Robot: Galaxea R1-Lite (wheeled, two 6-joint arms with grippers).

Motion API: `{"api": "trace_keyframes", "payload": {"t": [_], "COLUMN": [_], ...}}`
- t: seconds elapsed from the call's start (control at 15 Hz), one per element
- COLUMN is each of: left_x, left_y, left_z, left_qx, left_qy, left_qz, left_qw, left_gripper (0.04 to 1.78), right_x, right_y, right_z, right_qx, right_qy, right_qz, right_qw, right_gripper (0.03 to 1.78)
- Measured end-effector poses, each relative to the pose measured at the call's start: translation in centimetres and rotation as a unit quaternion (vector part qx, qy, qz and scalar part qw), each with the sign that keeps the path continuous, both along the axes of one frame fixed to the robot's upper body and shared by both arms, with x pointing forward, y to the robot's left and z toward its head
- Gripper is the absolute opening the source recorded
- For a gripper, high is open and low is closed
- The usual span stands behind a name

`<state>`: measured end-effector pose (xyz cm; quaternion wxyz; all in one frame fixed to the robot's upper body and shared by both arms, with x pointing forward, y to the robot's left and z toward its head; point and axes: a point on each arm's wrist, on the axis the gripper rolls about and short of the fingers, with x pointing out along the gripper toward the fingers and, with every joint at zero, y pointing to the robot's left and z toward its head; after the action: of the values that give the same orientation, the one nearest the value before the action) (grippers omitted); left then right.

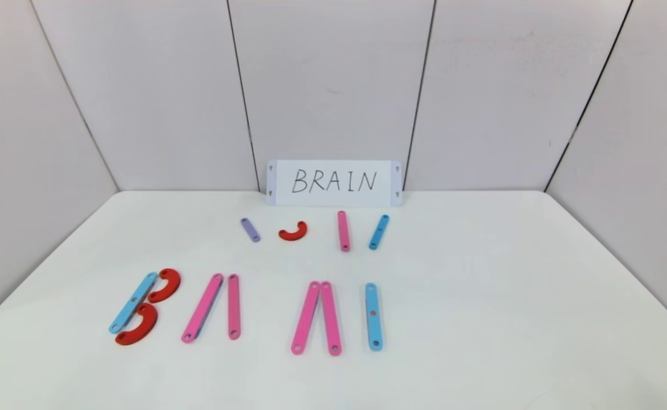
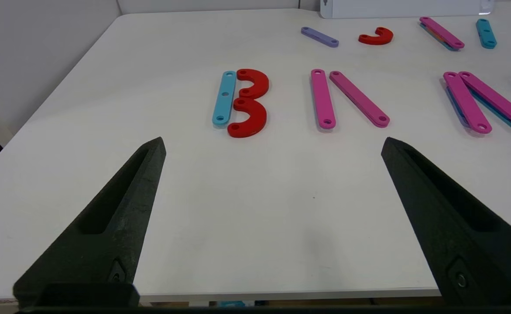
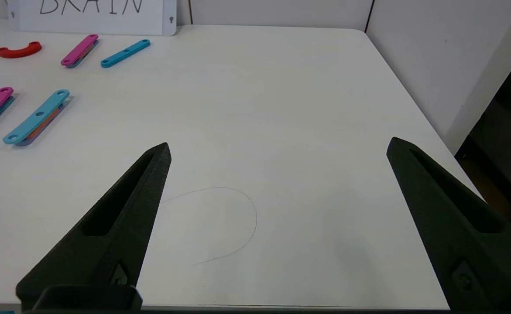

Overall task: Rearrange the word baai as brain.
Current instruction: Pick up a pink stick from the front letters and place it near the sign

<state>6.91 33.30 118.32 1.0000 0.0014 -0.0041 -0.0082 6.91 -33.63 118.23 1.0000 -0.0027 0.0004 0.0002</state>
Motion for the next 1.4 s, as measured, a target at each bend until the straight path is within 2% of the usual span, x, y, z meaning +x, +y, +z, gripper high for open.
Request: {"api": "trace_keyframes", "payload": {"t": [0.4, 0.6, 0.8, 0.93, 1.2, 1.4], "left_x": [0.0, -0.4, -0.8, -0.7, 0.9, 3.4], "left_y": [0.0, 0.0, 0.0, 0.0, 0.0, 0.0], "left_z": [-0.1, 1.1, 4.0, 6.5, 12.0, 16.8], "left_qx": [0.013, 0.014, 0.014, 0.014, 0.014, 0.014], "left_qy": [0.006, -0.011, -0.024, -0.027, -0.015, 0.003], "left_qz": [-0.001, -0.004, -0.005, -0.005, -0.004, -0.004], "left_qw": [1.000, 1.000, 1.000, 1.000, 1.000, 1.000], "left_gripper": [1.74, 1.74, 1.74, 1.74, 1.74, 1.74], "right_x": [0.0, -0.6, -1.2, -1.2, 0.4, 3.6], "right_y": [0.0, 0.0, 0.0, 0.0, 0.0, 0.0], "right_z": [0.2, 1.8, 4.7, 7.0, 12.8, 17.0], "right_qx": [-0.004, -0.002, -0.003, -0.003, -0.003, -0.002], "right_qy": [-0.006, -0.027, -0.055, -0.059, -0.050, -0.023], "right_qz": [-0.002, 0.000, 0.002, 0.005, 0.008, 0.011], "right_qw": [1.0000, 0.9996, 0.9985, 0.9983, 0.9987, 0.9997], "right_gripper": [1.73, 1.73, 1.73, 1.73, 1.73, 1.73]}}
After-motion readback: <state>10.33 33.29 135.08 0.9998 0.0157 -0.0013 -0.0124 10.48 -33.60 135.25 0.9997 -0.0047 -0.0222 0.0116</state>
